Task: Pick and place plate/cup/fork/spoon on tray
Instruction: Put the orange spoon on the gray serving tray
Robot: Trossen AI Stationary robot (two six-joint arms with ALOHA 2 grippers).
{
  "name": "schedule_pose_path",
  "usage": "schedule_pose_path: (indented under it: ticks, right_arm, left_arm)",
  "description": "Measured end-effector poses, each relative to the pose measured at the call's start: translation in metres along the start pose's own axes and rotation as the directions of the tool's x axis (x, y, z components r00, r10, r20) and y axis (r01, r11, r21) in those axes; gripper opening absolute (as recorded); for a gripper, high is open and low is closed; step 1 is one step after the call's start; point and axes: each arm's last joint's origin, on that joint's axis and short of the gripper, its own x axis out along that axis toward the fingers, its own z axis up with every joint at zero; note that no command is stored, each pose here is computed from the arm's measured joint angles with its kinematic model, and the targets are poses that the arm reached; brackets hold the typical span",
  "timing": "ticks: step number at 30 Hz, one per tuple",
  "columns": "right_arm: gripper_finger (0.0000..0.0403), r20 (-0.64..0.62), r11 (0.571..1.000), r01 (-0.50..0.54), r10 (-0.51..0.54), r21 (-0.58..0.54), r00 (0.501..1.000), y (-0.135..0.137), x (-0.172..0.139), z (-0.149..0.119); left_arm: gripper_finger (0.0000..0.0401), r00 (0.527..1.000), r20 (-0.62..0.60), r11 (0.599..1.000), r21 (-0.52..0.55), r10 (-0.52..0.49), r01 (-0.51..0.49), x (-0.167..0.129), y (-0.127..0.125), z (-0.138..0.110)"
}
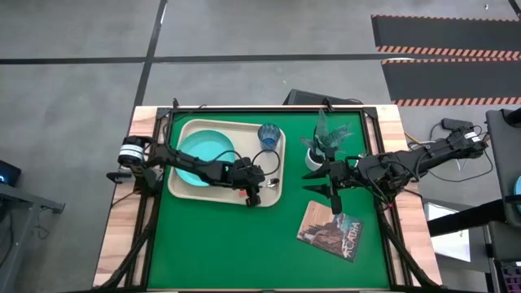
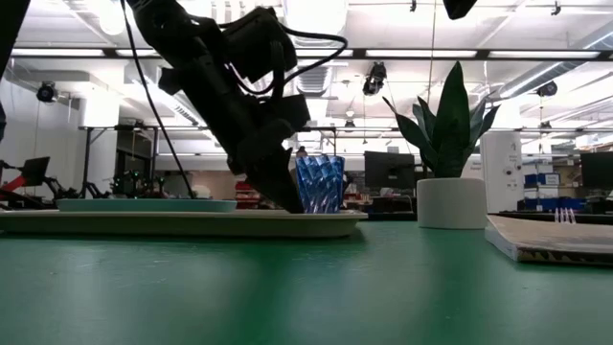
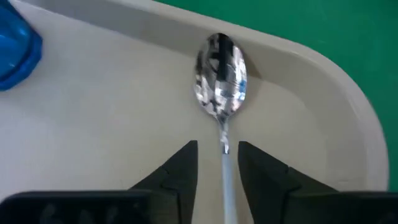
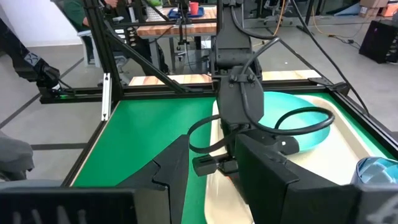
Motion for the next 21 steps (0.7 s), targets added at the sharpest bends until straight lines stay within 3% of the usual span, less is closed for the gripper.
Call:
schedule_pose_path:
  ticks: [21]
  right_arm:
    - [0.0123,-0.004,1.0,0.001,-0.001,-0.001,1.0,0.0,0.0,-0.001]
  left_arm:
    - [0.0116,1.0,0.011,1.0,0.003,-0.008,0.008,0.016,-0.004,-0.015]
